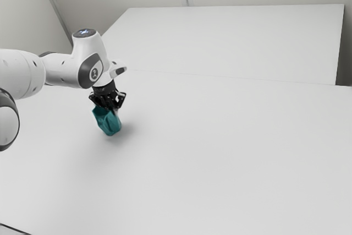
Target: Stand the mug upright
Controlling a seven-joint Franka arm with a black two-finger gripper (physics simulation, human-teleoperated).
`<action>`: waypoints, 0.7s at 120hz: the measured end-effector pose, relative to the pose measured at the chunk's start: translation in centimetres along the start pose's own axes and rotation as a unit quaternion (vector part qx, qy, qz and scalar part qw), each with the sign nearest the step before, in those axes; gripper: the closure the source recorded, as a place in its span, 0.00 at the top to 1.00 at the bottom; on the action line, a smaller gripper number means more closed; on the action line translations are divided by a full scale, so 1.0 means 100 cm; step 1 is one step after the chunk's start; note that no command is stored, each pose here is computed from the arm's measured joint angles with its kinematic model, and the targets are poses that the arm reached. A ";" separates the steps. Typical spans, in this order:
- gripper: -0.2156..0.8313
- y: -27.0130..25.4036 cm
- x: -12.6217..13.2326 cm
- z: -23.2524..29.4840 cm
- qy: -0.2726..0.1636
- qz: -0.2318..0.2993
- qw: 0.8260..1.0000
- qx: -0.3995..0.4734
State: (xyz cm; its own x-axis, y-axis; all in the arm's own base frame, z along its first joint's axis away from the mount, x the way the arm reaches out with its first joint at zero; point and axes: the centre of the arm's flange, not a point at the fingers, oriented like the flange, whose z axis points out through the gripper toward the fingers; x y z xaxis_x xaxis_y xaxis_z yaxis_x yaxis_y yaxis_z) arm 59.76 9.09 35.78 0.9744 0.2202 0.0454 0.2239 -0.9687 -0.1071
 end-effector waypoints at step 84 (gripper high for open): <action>0.72 -0.009 -0.001 -0.150 0.070 0.004 0.997 -0.033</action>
State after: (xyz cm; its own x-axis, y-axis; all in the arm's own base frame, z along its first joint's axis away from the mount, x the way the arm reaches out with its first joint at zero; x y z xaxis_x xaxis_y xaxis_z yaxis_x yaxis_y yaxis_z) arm 59.15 8.22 50.81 0.9629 0.1985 0.1826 0.2095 -0.9769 -0.0430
